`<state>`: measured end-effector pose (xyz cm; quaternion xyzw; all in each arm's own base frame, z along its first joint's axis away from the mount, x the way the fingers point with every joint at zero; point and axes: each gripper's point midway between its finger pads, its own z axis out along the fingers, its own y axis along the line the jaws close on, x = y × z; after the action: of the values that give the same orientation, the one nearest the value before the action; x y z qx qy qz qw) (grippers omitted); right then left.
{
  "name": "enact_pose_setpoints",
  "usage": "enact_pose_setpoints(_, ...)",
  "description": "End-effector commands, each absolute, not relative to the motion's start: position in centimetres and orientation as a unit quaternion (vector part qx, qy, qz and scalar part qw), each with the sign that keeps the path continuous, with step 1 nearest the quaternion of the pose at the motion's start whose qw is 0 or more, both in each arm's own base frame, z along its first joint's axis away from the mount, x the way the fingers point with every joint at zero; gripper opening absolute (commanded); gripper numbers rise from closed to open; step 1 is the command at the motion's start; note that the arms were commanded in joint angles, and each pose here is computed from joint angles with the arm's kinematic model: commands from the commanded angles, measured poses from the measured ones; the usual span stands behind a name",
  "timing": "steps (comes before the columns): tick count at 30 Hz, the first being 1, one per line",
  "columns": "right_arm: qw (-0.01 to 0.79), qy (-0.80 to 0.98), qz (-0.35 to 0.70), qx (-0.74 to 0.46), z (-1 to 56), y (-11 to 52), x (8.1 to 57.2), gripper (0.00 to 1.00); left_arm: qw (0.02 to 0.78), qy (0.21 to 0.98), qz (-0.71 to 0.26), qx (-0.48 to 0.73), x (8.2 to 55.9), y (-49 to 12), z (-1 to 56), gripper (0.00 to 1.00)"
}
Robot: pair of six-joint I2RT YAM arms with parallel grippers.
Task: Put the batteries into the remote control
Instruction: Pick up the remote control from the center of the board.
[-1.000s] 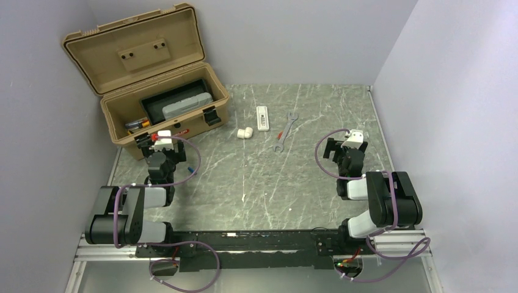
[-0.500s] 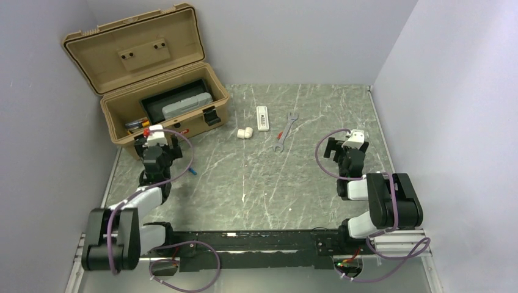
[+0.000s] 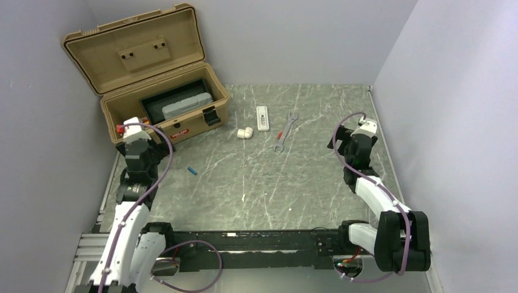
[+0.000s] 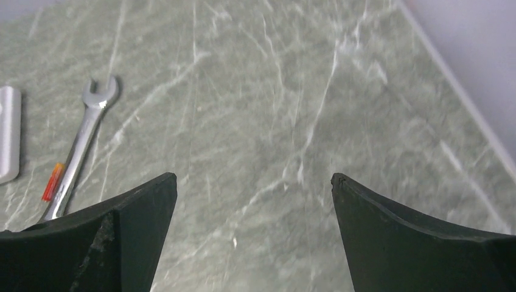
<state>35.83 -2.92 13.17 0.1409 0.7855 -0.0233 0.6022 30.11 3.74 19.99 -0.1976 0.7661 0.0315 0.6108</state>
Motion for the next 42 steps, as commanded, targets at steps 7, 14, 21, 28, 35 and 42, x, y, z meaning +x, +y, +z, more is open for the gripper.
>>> enact_pose_setpoints(7,0.466,0.850,-0.007,0.245,11.5,-2.7,35.1,1.00,0.588,0.774,0.080,-0.221,25.1,5.7,25.6,0.99)
enact_pose_setpoints(14,0.444,0.875,0.102,0.163,12.3,3.7,39.2,1.00,0.585,0.785,0.080,-0.190,25.0,5.5,24.4,0.99)
enact_pose_setpoints(21,0.432,0.895,0.095,0.060,12.8,13.7,43.7,1.00,0.595,0.786,0.050,-0.162,25.4,4.2,23.6,0.99)
enact_pose_setpoints(28,0.436,0.891,0.127,0.012,13.3,23.3,48.4,0.97,0.575,0.801,0.048,-0.160,25.6,4.0,22.8,0.99)
enact_pose_setpoints(35,0.409,0.907,0.099,0.000,9.2,26.3,51.2,0.91,0.580,0.799,0.044,-0.153,25.4,3.8,22.9,0.99)
enact_pose_setpoints(42,0.387,0.920,0.061,-0.005,5.0,25.9,51.8,0.88,0.574,0.806,0.036,-0.142,25.9,3.3,22.8,0.99)
